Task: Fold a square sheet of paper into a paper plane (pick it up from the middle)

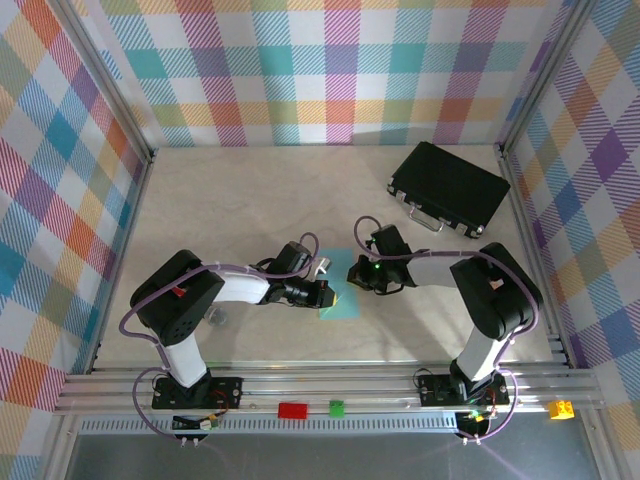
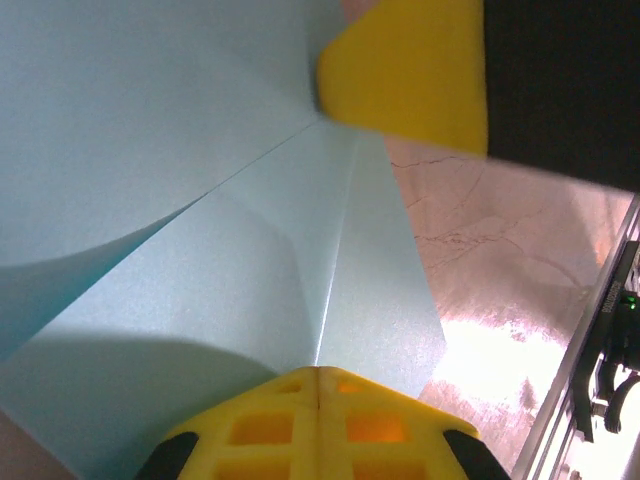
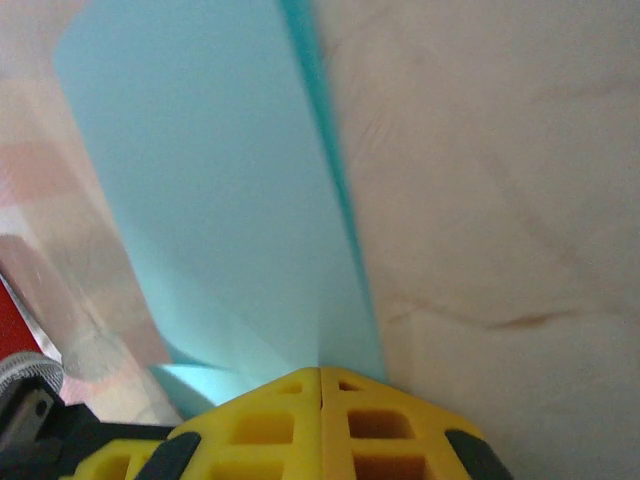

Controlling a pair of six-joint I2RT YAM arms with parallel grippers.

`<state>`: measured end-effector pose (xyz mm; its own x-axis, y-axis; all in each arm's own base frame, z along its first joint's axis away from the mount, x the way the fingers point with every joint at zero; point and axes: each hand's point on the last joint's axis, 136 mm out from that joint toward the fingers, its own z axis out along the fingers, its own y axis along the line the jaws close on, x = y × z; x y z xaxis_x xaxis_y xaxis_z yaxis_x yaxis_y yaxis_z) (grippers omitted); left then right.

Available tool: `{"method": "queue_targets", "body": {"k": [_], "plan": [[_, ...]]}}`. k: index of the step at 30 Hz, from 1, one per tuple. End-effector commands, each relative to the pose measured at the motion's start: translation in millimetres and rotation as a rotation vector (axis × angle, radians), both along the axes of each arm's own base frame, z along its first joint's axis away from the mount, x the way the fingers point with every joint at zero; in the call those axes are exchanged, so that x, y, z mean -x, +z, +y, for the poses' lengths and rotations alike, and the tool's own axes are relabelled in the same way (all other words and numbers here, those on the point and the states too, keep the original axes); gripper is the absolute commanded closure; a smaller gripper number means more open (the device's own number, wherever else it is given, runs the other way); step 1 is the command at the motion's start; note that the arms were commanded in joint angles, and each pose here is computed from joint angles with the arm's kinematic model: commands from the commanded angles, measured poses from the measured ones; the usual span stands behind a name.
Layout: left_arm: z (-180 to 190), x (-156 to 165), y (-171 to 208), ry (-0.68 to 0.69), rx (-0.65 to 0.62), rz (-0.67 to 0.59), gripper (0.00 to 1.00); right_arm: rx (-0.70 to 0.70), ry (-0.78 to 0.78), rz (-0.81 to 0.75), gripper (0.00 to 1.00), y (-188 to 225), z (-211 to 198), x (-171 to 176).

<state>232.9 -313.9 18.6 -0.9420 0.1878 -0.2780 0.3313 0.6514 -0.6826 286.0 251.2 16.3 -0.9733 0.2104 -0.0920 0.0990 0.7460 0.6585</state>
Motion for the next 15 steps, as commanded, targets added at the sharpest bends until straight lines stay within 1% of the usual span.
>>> {"method": "queue_targets", "body": {"k": [1, 6, 9, 11, 15], "plan": [[39.7, 27.9, -41.3, 0.028, -0.187, 0.121, 1.00, 0.067, -0.062, -0.013, 1.00, -8.2, -18.8, -13.1], [38.7, 26.1, -38.9, 0.037, -0.179, 0.115, 1.00, -0.001, -0.031, -0.083, 1.00, 22.8, -9.3, -17.6], [37.4, 23.3, -36.6, 0.043, -0.175, 0.106, 1.00, -0.057, 0.005, -0.106, 0.98, 37.8, 3.2, -13.4], [36.0, 21.8, -35.1, 0.046, -0.169, 0.103, 1.00, -0.077, 0.036, -0.091, 0.98, 38.0, 13.7, -6.5], [32.6, 18.7, -31.4, 0.048, -0.156, 0.097, 1.00, -0.073, 0.068, -0.046, 0.98, 23.3, 26.1, 8.9]]}}
